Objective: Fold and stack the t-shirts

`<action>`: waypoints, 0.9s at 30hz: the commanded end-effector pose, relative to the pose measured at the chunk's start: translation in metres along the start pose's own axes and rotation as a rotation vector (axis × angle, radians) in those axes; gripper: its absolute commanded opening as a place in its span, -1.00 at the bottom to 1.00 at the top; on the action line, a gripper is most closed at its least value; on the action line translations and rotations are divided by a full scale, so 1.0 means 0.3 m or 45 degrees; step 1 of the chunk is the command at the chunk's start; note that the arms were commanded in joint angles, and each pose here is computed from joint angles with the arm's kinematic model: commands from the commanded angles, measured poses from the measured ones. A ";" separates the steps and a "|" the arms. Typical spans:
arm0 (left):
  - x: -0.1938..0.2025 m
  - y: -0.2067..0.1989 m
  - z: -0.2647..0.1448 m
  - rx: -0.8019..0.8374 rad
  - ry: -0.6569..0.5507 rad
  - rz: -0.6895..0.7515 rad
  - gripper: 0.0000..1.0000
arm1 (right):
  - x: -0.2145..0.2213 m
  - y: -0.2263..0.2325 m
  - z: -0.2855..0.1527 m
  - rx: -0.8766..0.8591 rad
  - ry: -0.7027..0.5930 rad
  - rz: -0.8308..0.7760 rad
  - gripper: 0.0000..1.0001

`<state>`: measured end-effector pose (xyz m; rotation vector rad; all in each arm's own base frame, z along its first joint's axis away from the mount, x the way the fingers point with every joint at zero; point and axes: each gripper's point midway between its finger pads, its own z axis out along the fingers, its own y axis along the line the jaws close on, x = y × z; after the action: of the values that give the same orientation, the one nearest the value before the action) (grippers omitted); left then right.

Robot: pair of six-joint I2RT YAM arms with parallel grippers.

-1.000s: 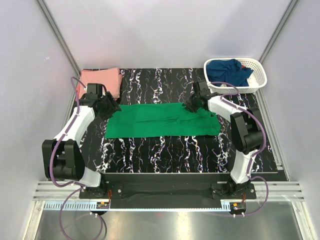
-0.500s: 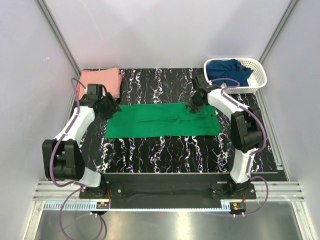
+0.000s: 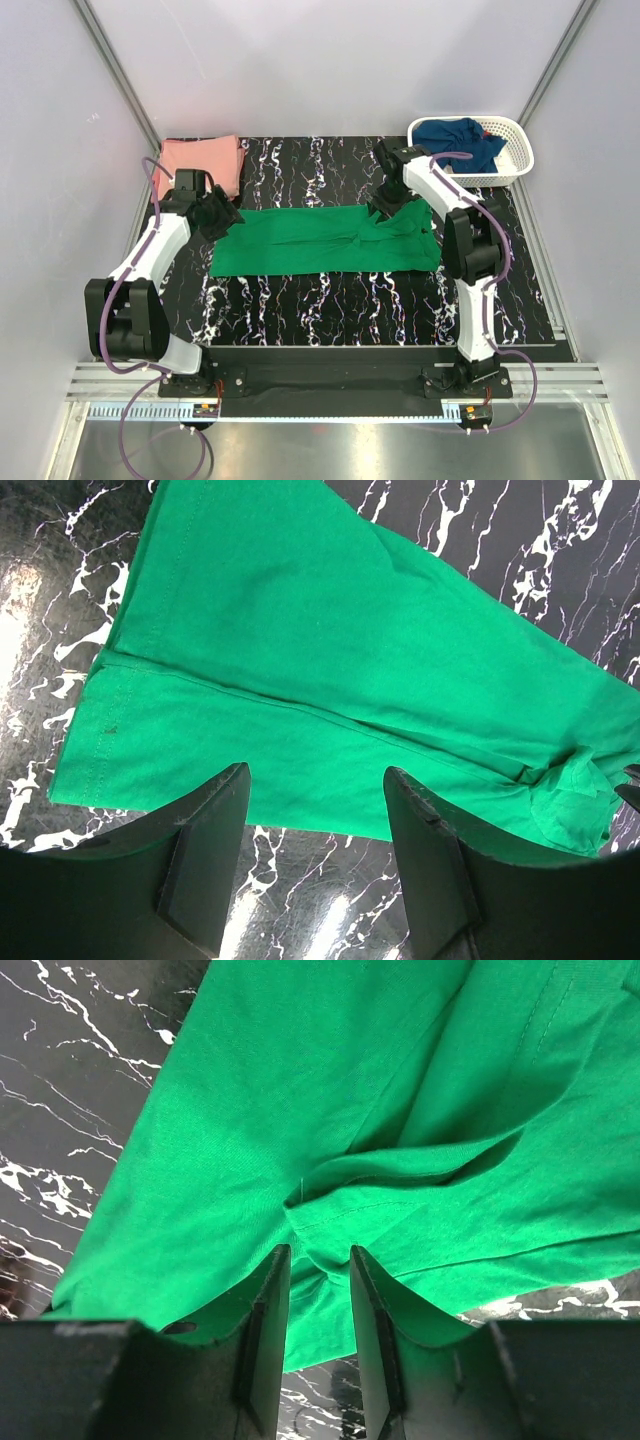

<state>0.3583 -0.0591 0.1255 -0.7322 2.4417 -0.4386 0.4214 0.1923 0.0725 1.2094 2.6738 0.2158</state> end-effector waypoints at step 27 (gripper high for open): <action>-0.008 -0.026 0.031 0.054 0.007 -0.004 0.22 | 0.021 0.045 0.078 0.085 0.074 0.114 -0.22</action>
<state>0.3599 -0.0625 0.1167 -0.7395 2.4621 -0.4587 0.4315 0.2017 0.0474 1.3397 2.7024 0.1673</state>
